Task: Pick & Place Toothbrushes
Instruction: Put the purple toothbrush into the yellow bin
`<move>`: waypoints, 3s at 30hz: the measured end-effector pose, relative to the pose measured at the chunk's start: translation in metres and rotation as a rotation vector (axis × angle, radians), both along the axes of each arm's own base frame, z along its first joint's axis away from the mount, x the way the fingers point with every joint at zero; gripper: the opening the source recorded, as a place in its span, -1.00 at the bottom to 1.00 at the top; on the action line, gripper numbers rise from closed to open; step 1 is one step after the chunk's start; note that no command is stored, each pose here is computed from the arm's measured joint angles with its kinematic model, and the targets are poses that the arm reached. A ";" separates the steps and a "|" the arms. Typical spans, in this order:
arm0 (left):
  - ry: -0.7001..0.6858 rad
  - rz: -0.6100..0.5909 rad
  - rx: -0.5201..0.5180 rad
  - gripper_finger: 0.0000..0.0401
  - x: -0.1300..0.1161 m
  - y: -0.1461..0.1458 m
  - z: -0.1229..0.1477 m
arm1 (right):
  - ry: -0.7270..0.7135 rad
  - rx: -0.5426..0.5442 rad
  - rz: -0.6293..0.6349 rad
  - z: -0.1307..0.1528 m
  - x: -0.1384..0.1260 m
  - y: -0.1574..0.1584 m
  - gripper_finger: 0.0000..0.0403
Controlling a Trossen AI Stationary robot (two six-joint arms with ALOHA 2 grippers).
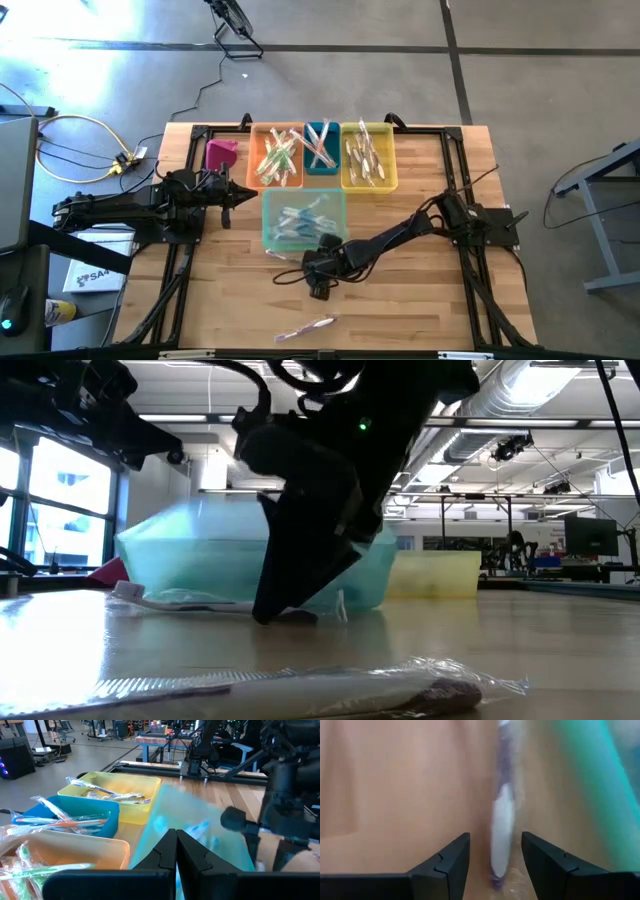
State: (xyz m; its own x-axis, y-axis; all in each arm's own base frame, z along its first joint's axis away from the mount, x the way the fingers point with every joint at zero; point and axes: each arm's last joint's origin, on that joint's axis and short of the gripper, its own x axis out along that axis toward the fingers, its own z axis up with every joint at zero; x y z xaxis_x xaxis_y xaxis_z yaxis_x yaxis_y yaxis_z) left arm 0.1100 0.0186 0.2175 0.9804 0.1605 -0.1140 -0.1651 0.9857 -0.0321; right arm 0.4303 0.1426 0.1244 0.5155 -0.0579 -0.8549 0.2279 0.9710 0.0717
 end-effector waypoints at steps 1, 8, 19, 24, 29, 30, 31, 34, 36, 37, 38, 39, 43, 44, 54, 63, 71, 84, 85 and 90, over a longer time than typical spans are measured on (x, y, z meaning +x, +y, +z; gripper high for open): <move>0.000 0.000 0.000 -1.00 0.000 0.000 0.000 | 0.003 0.015 0.012 -0.001 0.000 0.002 -0.15; 0.000 0.000 0.000 -1.00 0.000 0.000 0.000 | -0.012 0.038 -0.004 -0.001 -0.002 0.009 -0.15; 0.000 0.000 0.000 -1.00 0.000 0.000 0.000 | -0.030 0.008 0.002 -0.001 -0.001 0.009 -0.15; 0.000 0.000 0.000 -1.00 0.000 0.000 0.000 | -0.036 -0.032 0.011 -0.001 -0.001 0.009 -0.15; 0.000 0.000 0.000 -1.00 0.000 0.000 0.000 | -0.037 -0.043 0.002 -0.001 -0.001 0.008 -0.15; 0.000 0.000 0.000 -1.00 0.000 0.000 0.000 | -0.038 -0.045 0.002 -0.001 -0.001 0.008 -0.15; 0.000 0.000 0.000 -1.00 0.000 0.000 0.000 | -0.038 -0.046 0.001 -0.001 -0.001 0.008 -0.15; 0.000 0.000 0.000 -1.00 0.000 0.000 0.000 | -0.039 -0.047 0.000 -0.001 -0.001 0.008 -0.15; 0.000 0.000 0.000 -1.00 0.000 0.000 0.000 | -0.039 -0.047 0.000 -0.001 -0.001 0.008 -0.15; 0.000 0.000 0.000 -1.00 0.000 0.000 0.000 | -0.039 -0.048 -0.001 -0.001 -0.001 0.008 -0.15; 0.000 0.000 0.000 -1.00 0.000 0.000 0.000 | -0.039 -0.048 -0.002 -0.001 -0.001 0.008 -0.16; 0.000 0.000 0.000 -1.00 0.000 0.000 0.000 | -0.039 -0.049 -0.003 -0.001 -0.001 0.007 -0.17; 0.000 0.000 0.000 -1.00 0.000 0.000 0.000 | -0.040 -0.055 -0.001 -0.001 -0.001 0.007 -0.31; 0.000 0.000 0.000 -1.00 0.000 0.000 0.000 | -0.040 -0.058 0.005 -0.001 -0.001 0.007 -0.35; 0.000 0.000 0.000 -1.00 0.000 0.000 0.000 | -0.037 -0.062 0.017 -0.001 0.000 0.007 -0.80; 0.000 0.000 0.000 -1.00 0.000 0.000 0.000 | -0.033 -0.073 0.028 0.002 -0.002 0.006 -0.93; 0.004 0.000 -0.001 -1.00 0.000 0.000 0.000 | -0.095 -0.112 0.008 0.040 -0.008 0.002 -0.93; 0.009 0.000 -0.002 -1.00 0.000 0.000 -0.001 | -0.204 -0.210 -0.062 0.126 -0.040 -0.014 -0.93; 0.009 0.000 -0.002 -1.00 0.000 0.000 -0.001 | -0.209 -0.221 -0.072 0.133 -0.044 -0.016 -0.93; 0.009 0.000 -0.002 -1.00 0.000 0.000 -0.001 | -0.223 -0.271 -0.128 0.163 -0.063 -0.032 -0.93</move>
